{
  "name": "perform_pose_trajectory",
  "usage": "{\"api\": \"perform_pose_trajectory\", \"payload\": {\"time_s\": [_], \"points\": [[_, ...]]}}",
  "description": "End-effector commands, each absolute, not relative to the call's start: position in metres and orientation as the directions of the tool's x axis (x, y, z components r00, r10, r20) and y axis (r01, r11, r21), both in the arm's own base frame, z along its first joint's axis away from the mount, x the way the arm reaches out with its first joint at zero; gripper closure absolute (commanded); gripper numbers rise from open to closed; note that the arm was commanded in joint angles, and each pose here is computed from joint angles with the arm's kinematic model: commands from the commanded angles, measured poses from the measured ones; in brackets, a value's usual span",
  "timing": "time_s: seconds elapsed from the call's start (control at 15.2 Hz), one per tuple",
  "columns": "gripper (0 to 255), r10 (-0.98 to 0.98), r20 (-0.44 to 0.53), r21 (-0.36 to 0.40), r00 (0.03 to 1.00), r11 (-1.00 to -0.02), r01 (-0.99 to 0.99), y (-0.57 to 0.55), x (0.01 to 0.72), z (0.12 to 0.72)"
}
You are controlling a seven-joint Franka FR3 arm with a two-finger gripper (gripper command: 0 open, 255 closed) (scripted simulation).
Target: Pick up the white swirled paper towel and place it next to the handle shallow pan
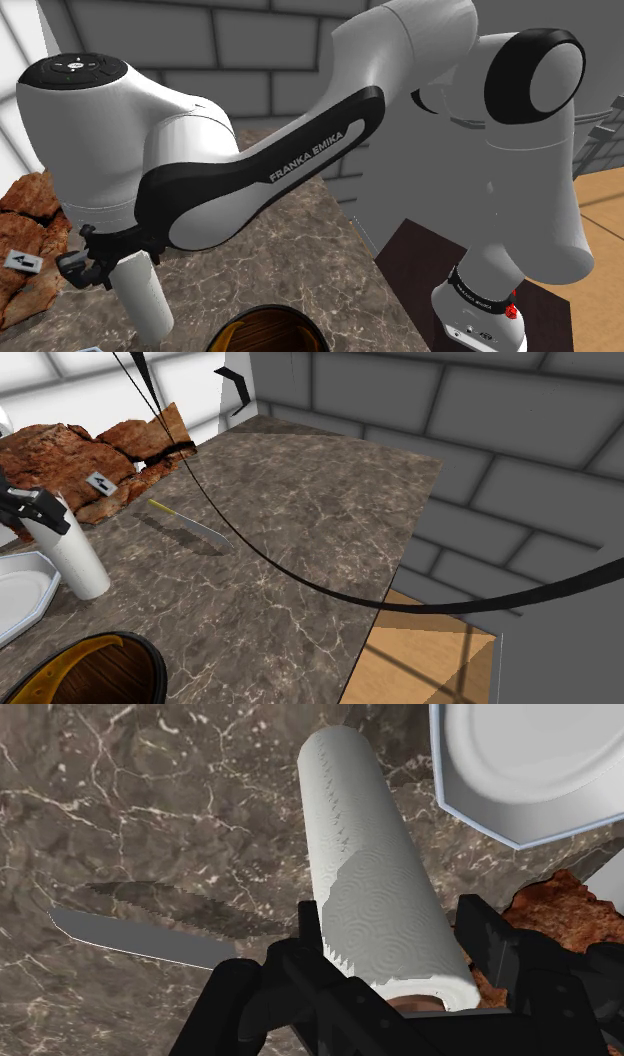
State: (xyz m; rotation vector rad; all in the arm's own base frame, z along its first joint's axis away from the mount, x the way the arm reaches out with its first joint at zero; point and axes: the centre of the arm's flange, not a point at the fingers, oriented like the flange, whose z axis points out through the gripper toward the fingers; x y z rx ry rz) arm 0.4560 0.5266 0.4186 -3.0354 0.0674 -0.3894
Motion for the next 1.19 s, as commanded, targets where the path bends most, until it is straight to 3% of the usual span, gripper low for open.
{"api": "perform_pose_trajectory", "payload": {"time_s": [0.0,0.46,0.53,0.86,1.12], "points": [[255,-0.054,0.25,-0.086,0.967,-0.996,-0.033,0.526,0.456,0.412],[255,-0.054,0.25,-0.086,0.967,-0.996,-0.033,0.526,0.456,0.412],[0,-0.054,0.25,-0.086,0.967,-0.996,-0.033,0.526,0.456,0.412],[0,-0.054,0.25,-0.086,0.967,-0.996,-0.033,0.526,0.456,0.412],[0,-0.054,0.25,-0.086,0.967,-0.996,-0.033,0.523,0.443,0.46]]}}
